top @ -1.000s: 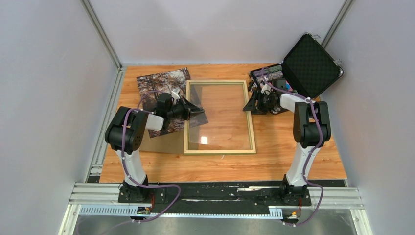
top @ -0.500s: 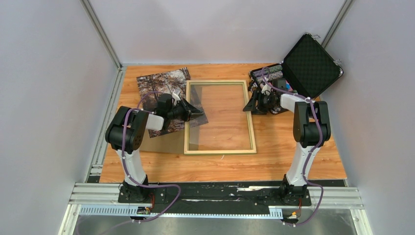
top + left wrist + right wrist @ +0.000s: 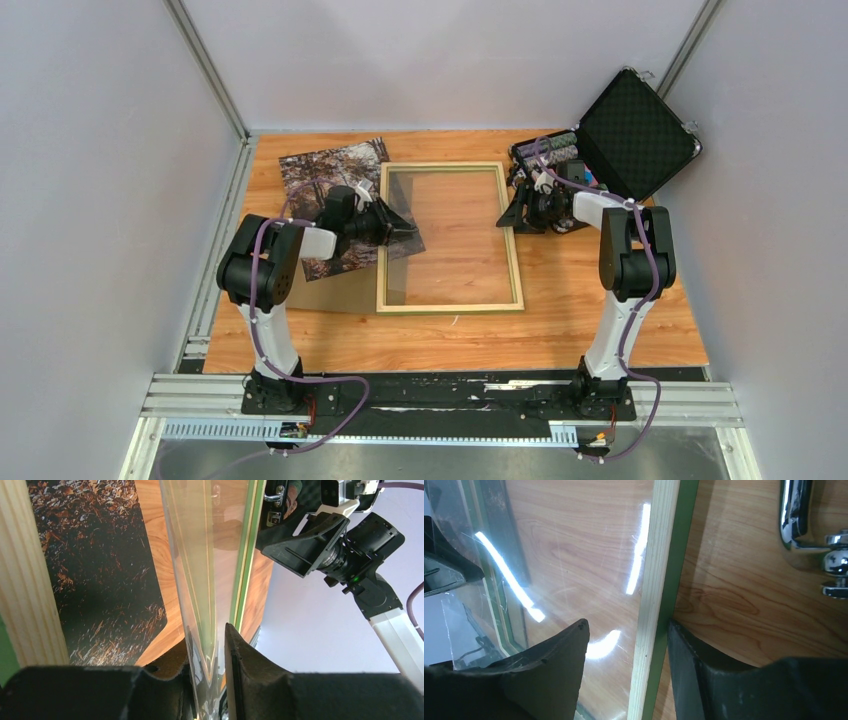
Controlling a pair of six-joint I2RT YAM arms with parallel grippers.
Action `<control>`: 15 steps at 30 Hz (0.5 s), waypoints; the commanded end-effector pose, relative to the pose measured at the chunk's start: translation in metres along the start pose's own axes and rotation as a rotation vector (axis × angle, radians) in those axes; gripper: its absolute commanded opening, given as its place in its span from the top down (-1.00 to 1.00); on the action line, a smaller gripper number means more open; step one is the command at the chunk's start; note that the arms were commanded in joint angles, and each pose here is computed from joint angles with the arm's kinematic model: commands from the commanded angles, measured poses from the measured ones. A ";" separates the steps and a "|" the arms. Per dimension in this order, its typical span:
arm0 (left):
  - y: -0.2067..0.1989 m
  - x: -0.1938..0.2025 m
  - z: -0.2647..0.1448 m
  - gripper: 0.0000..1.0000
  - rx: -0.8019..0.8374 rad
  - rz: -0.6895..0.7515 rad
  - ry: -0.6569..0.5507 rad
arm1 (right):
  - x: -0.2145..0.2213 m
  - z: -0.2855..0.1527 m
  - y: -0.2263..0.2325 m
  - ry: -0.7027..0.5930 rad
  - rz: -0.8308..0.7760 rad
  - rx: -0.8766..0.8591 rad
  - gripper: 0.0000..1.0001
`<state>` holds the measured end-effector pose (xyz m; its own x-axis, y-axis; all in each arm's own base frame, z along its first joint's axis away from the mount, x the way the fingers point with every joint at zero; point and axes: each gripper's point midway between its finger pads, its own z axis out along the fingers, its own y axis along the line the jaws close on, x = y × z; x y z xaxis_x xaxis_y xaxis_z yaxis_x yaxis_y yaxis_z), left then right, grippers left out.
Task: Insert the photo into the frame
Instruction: Place the photo frame item in the photo frame.
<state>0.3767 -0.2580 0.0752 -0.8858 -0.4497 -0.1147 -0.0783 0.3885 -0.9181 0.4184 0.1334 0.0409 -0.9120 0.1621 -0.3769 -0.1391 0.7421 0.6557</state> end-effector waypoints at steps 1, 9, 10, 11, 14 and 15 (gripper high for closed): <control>-0.014 -0.009 0.007 0.39 0.023 0.084 -0.011 | 0.002 0.004 0.007 0.008 -0.010 -0.041 -0.15; -0.009 -0.008 0.009 0.20 -0.004 0.094 0.001 | 0.000 0.004 0.007 0.003 -0.015 -0.037 -0.15; -0.008 -0.008 0.009 0.19 -0.007 0.095 0.002 | 0.000 0.003 0.007 0.001 -0.016 -0.032 -0.15; -0.008 -0.009 0.009 0.19 -0.009 0.095 0.000 | -0.001 0.002 0.007 -0.002 -0.019 -0.030 -0.15; -0.005 -0.008 0.009 0.18 -0.021 0.096 0.005 | -0.004 0.000 0.008 -0.013 -0.031 -0.023 -0.16; -0.005 -0.008 0.009 0.18 -0.022 0.097 0.004 | -0.005 -0.001 0.009 -0.018 -0.035 -0.021 -0.16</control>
<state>0.3798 -0.2574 0.0693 -0.8945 -0.4242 -0.1415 -0.0640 0.4345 -0.8984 0.4184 0.1333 0.0407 -0.9119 0.1620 -0.3770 -0.1388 0.7429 0.6549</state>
